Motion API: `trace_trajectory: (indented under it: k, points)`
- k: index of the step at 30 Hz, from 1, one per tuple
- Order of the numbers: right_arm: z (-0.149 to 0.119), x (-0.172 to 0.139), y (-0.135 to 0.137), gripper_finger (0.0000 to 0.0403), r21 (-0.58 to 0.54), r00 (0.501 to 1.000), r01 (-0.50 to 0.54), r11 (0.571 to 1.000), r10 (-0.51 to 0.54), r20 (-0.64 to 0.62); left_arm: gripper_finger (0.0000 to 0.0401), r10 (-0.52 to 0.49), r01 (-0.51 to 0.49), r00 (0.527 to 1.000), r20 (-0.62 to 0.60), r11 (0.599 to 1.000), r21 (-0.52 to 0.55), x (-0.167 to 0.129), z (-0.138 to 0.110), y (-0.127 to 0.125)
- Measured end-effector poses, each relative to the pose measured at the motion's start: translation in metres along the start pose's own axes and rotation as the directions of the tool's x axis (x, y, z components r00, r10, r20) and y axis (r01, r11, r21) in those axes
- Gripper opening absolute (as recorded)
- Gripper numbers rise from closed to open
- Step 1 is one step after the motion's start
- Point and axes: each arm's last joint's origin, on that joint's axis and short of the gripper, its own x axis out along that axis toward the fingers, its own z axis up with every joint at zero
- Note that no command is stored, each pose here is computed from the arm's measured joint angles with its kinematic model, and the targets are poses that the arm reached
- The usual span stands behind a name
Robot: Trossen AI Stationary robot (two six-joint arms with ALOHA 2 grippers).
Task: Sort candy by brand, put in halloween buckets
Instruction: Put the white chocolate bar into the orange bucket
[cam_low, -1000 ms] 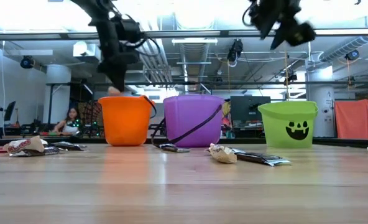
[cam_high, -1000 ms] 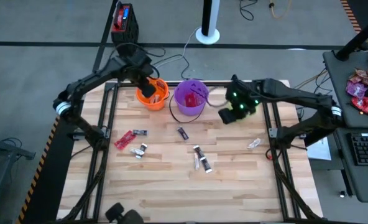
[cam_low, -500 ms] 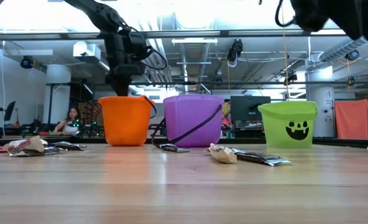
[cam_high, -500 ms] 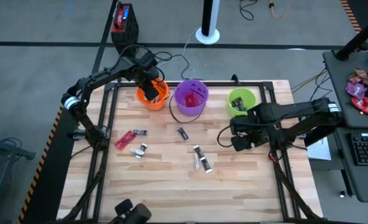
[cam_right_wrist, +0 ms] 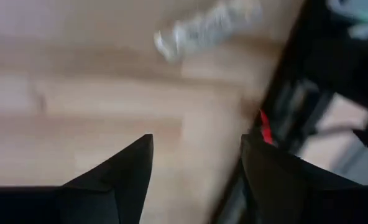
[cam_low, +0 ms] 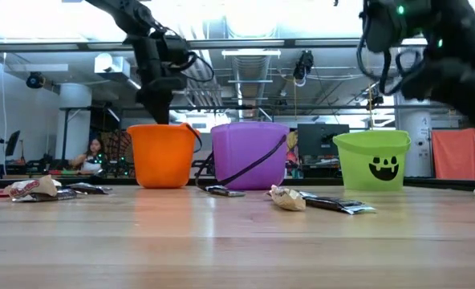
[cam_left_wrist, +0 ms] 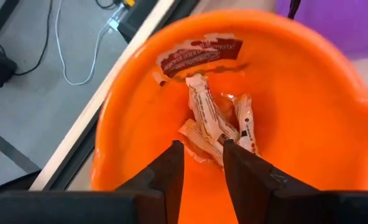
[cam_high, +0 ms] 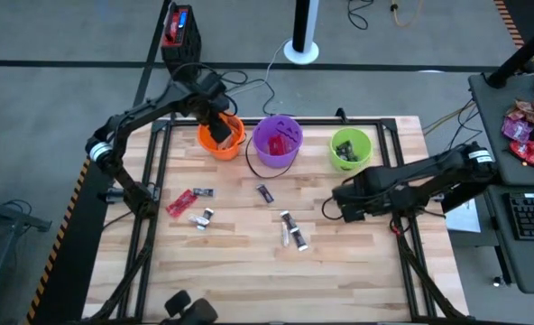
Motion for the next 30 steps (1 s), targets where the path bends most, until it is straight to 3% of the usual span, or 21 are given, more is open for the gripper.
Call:
trace_trajectory:
  k: [7,17,21,30]
  points:
    - [0.021,0.040,-0.002,0.0238,0.144,0.989,-0.034,0.989,0.013,0.145,0.0094,-0.024,0.030,0.988,0.152,0.999,-0.042,-0.036,0.003,-0.006]
    - [0.034,0.077,-0.005,0.0215,0.208,0.982,-0.131,0.969,0.097,0.164,0.0091,-0.009,0.040,0.947,0.321,0.995,-0.090,-0.078,0.002,-0.007]
    - [0.035,0.080,-0.005,0.0177,0.213,0.979,-0.140,0.967,0.103,0.176,0.0091,-0.010,0.044,0.935,0.354,0.995,-0.089,-0.087,0.001,-0.008]
    - [0.036,0.080,-0.005,0.0045,0.167,0.973,-0.144,0.975,0.109,0.204,0.0091,-0.035,0.069,0.908,0.417,0.995,-0.066,-0.097,0.003,-0.021]
